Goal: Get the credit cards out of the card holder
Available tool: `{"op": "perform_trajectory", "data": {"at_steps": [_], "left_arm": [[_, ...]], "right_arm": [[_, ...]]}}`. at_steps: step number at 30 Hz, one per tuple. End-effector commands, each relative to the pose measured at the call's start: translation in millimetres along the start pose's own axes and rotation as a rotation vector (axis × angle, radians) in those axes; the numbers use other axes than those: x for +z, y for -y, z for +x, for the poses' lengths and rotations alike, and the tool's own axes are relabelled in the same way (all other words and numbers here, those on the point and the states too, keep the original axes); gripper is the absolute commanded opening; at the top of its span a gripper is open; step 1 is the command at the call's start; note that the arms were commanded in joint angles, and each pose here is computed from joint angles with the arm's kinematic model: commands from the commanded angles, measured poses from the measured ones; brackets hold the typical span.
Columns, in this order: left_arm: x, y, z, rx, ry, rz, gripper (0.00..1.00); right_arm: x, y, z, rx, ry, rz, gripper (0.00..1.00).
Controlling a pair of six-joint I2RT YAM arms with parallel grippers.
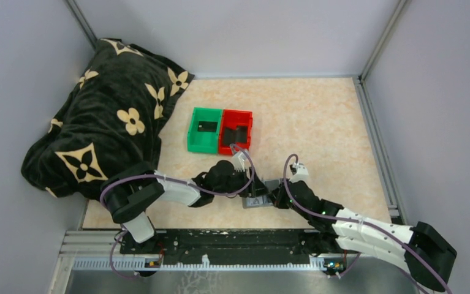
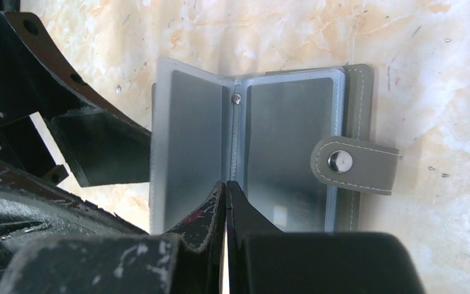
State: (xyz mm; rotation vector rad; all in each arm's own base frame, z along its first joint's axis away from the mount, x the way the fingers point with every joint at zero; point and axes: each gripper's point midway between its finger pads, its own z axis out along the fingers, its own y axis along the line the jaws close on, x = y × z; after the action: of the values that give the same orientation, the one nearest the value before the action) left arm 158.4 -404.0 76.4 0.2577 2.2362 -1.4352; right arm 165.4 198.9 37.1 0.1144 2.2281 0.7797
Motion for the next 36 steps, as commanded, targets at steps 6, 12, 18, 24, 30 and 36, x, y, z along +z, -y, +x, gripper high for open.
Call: {"op": "perform_trajectory", "data": {"at_steps": [6, 12, 18, 24, 30, 36], "left_arm": [[19, 13, -10, 0.081, -0.017, 0.003, 0.65], [33, 2, -4, 0.087, -0.026, 0.002, 0.66], [17, 3, -17, 0.113, 0.046, -0.017, 0.64], [-19, -6, -19, 0.1, 0.106, -0.06, 0.07], [-42, -27, -11, 0.077, 0.122, -0.134, 0.0], [-46, -44, 8, 0.046, 0.071, -0.162, 0.0]], "right_arm": [[-25, -6, -39, -0.005, 0.109, 0.037, 0.11], [-51, 1, -72, -0.04, 0.21, 0.11, 0.19], [-44, -12, -70, -0.071, 0.184, 0.073, 0.13], [-19, -28, -49, -0.059, 0.111, -0.012, 0.01], [-5, -41, -41, -0.059, 0.072, -0.062, 0.0], [6, -49, -23, -0.001, -0.006, -0.157, 0.0]]}}
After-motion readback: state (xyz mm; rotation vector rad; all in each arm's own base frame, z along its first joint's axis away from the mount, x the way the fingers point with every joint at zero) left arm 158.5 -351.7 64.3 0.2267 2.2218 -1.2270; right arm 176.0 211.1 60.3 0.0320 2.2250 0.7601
